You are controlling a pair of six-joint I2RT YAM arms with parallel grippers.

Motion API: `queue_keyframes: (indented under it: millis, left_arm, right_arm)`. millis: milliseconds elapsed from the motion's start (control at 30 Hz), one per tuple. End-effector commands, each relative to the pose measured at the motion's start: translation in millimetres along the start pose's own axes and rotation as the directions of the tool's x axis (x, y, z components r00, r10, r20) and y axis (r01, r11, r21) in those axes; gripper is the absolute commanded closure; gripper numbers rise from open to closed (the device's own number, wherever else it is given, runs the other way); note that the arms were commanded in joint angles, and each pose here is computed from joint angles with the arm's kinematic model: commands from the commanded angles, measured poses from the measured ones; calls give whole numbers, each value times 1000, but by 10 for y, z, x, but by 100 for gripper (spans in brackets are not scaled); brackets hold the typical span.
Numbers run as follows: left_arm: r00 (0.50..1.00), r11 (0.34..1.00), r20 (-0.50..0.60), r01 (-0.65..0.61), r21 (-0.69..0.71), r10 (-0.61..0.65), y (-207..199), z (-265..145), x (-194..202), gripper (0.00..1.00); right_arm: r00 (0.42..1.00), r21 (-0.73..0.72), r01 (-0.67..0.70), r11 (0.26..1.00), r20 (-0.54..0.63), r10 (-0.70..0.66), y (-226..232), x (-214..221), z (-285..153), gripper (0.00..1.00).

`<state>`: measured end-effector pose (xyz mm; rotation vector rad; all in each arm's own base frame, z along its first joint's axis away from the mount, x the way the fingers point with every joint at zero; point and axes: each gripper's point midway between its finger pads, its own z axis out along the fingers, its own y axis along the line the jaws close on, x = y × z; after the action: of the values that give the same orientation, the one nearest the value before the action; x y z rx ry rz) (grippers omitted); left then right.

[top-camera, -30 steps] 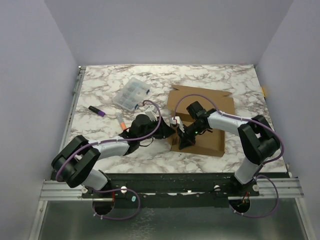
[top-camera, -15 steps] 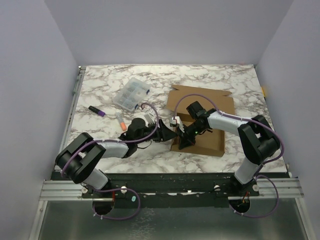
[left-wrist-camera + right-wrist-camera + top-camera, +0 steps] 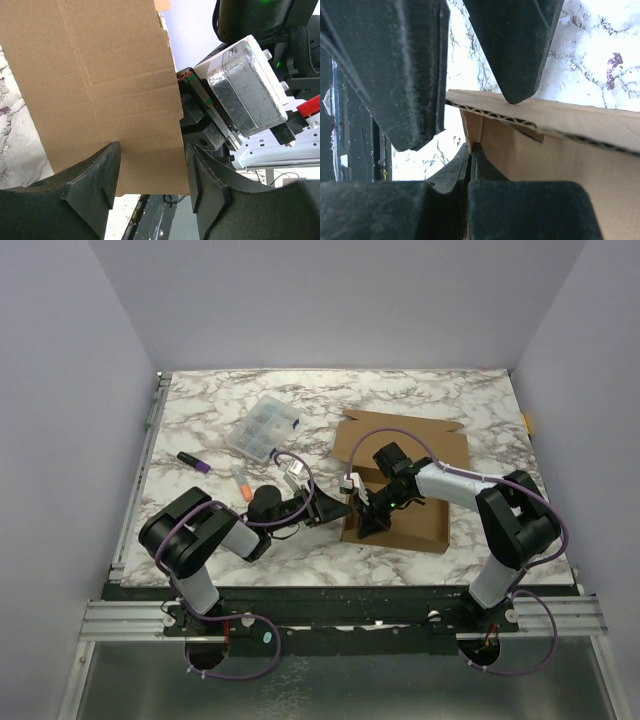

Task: Fold the paper box
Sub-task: Fold the paper box at the center of the board.

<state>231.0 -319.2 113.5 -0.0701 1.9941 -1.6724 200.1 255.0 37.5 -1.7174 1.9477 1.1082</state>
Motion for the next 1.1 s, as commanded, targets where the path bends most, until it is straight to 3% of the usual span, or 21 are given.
queue_keyframes:
  millis: [0, 333, 600, 800, 1067]
  left_arm:
    - [1000, 999, 23, 22, -38, -21, 170, -6, -29, 42]
    - [1000, 995, 26, 13, 94, -15, -132, -53, -87, 32]
    - [989, 980, 77, 115, 164, -129, -109, -164, -144, 21]
    - [988, 992, 106, 101, 77, -109, 100, -145, -160, 27]
    - [998, 999, 59, 30, -31, -28, 230, -3, -193, 39]
  right_arm:
    - [997, 66, 26, 997, -72, -22, -147, 206, 31, 100]
    - [997, 68, 27, 997, -75, -22, -154, 218, 31, 100]
    - [997, 69, 24, 997, -73, -19, -159, 218, 23, 100]
    - [997, 67, 21, 998, -69, -16, -156, 216, 21, 100]
    - [998, 67, 23, 998, -65, -19, -157, 202, 16, 100]
